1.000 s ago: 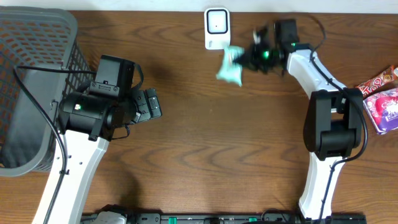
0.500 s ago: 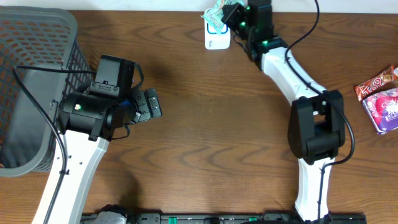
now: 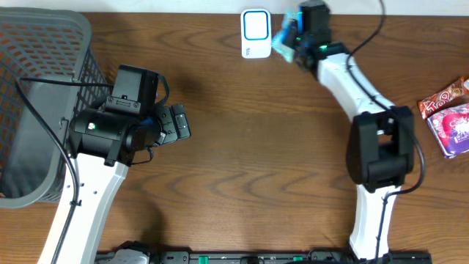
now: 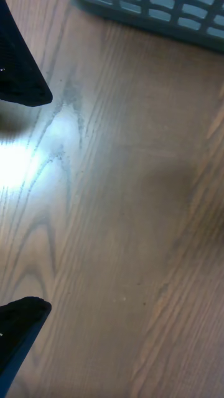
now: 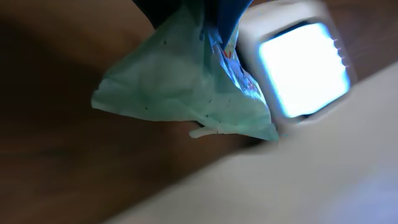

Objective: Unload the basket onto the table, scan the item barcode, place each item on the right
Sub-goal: 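Carry the wipes right and release them beside the red bar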

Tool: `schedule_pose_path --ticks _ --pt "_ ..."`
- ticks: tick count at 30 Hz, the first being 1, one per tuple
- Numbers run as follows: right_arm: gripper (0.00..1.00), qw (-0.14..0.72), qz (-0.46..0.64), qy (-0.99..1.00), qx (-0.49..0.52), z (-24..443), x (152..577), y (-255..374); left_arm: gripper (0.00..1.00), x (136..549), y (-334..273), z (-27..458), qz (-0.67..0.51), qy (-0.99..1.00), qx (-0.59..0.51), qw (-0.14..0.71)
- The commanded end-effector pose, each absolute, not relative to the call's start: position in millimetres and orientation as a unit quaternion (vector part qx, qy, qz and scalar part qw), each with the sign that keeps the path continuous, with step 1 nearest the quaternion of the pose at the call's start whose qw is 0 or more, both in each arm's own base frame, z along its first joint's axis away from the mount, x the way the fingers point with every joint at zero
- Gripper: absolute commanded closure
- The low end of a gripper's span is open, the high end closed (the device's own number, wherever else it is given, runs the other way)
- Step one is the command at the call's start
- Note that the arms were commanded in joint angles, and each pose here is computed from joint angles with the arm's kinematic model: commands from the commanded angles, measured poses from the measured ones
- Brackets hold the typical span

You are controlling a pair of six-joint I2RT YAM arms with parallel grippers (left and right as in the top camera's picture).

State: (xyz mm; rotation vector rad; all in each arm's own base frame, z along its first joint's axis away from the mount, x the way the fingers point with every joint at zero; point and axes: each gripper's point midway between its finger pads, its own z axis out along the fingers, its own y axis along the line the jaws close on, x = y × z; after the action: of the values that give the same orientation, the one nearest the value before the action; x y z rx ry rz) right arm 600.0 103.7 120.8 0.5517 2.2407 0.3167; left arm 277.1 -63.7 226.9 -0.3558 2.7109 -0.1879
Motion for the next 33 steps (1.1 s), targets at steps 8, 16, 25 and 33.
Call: schedule_pose_path --ticks 8,16,25,33 --pt "0.99 0.381 -0.024 0.864 0.329 186.0 541.4 -99.2 0.02 277.6 -60.9 228.1 -0.062 0.969 -0.132 0.202" --pt "0.39 0.294 -0.124 0.869 0.378 150.8 484.1 -198.3 0.02 277.6 -60.9 228.1 -0.062 0.969 -0.132 0.202" --pt "0.01 0.247 -0.130 0.873 0.400 147.6 449.5 -219.5 0.02 277.6 -60.9 228.1 -0.062 0.969 -0.132 0.202" --pt "0.01 0.277 -0.074 0.870 0.400 225.1 411.2 -187.1 0.02 277.6 -60.9 228.1 -0.062 0.969 -0.132 0.202"
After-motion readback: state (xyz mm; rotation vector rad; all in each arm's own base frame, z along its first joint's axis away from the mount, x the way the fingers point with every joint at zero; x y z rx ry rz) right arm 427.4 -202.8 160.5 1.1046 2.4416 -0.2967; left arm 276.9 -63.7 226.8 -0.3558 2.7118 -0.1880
